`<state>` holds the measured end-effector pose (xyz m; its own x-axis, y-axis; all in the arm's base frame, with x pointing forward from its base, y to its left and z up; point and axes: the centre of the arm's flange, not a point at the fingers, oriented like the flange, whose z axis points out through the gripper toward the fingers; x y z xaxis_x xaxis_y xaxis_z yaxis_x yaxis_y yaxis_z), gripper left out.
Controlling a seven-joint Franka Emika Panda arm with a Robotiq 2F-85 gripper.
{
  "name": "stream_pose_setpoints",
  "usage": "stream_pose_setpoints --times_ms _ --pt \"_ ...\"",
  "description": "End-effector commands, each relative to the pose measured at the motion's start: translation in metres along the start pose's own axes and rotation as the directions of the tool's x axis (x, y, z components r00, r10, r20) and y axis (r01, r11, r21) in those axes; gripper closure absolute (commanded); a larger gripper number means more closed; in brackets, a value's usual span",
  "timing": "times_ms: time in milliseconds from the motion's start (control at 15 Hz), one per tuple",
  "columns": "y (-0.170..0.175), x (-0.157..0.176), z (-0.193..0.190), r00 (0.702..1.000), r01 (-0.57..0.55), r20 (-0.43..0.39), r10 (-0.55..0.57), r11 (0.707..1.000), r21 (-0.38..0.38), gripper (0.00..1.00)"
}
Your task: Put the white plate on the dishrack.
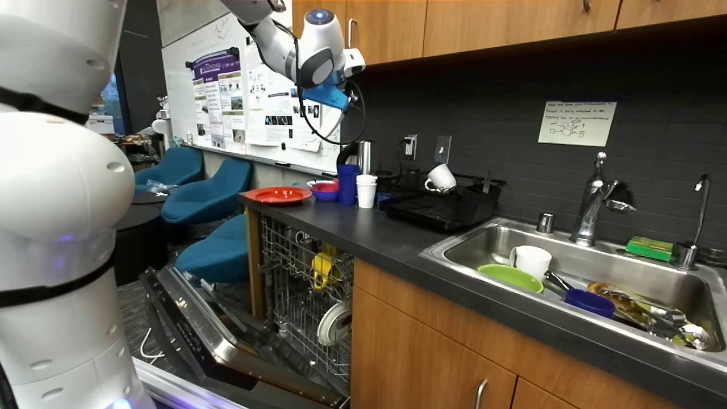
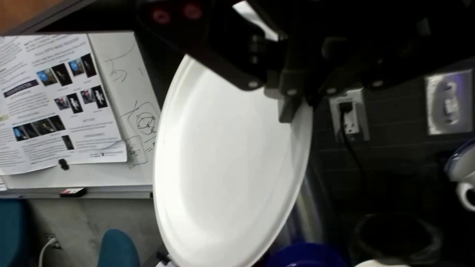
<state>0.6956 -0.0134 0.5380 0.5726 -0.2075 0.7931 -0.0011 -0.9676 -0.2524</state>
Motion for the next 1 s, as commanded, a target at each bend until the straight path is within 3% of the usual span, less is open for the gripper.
stream_pose_setpoints --times_ms 0,333,933 --pt "0.013 -0.009 -0.068 0.997 0.038 -0.069 -0.045 0.993 -0.108 0.99" --pt "0.027 -0.015 -0.099 0.985 0.086 -0.127 -0.116 0.972 -0.219 0.99" --pt "0.081 -0.018 -0.107 0.96 0.156 -0.154 -0.236 0.899 -0.409 0.99"
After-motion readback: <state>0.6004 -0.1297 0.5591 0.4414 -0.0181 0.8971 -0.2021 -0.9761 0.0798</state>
